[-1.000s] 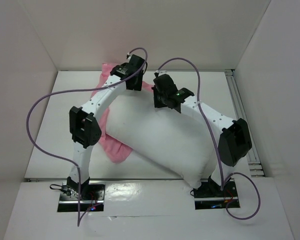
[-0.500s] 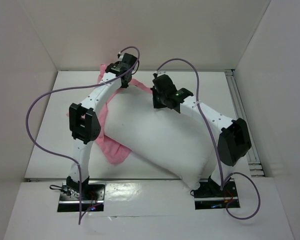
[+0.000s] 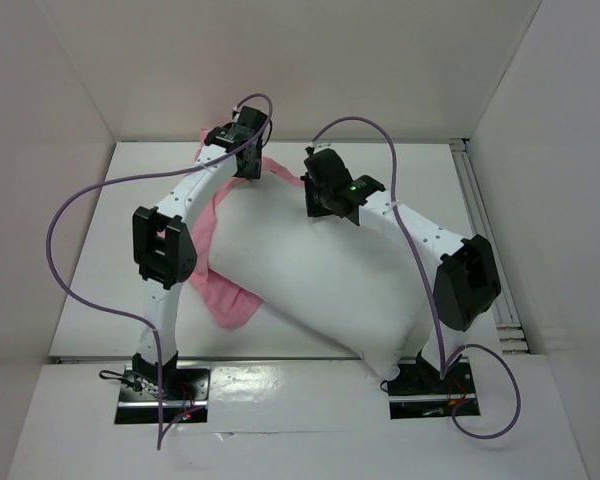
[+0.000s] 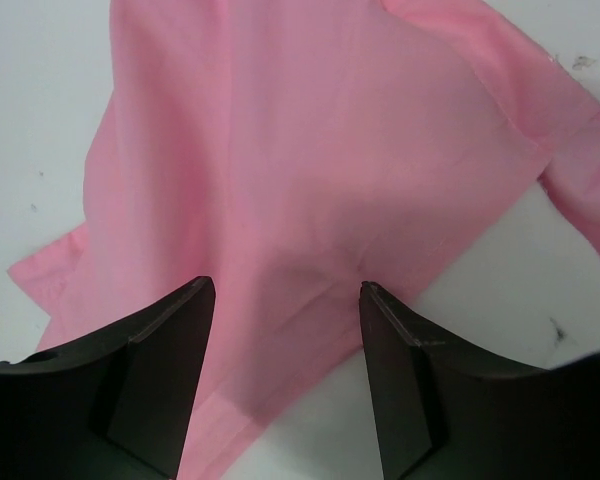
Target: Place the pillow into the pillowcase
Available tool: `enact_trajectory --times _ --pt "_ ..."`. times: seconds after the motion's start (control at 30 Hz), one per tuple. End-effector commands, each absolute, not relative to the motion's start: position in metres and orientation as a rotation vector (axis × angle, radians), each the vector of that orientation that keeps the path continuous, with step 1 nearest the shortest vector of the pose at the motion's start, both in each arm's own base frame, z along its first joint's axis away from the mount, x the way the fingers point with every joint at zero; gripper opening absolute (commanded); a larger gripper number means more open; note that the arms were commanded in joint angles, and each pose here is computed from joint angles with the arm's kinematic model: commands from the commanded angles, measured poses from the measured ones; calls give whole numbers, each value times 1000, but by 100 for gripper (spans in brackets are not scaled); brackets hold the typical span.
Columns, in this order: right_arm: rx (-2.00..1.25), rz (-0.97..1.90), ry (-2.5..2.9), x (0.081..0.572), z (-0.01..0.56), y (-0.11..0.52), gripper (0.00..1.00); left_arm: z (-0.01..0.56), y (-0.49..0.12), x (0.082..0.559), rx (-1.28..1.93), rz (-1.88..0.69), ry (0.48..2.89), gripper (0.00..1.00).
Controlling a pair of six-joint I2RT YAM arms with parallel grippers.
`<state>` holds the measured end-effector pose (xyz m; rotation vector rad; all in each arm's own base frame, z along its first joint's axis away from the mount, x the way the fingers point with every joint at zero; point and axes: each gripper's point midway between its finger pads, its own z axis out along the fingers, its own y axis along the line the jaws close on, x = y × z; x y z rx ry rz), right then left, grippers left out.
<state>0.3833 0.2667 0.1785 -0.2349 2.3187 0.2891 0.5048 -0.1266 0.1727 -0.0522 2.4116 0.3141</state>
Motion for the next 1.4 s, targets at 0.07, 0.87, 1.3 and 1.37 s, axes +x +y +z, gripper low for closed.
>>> enact_trajectory --times 0.07,0.87,1.3,1.37 --pt "-258 330 2274 386 195 284 0 219 -143 488 -47 115 2357 73" --pt "-280 305 2295 382 188 284 0 158 -120 506 4 243 2496 39" --pt "-276 301 2273 384 196 287 0 205 -132 505 -20 99 2401 0" --pt "-276 310 2274 381 196 291 0 241 -145 500 2 -40 2325 0"
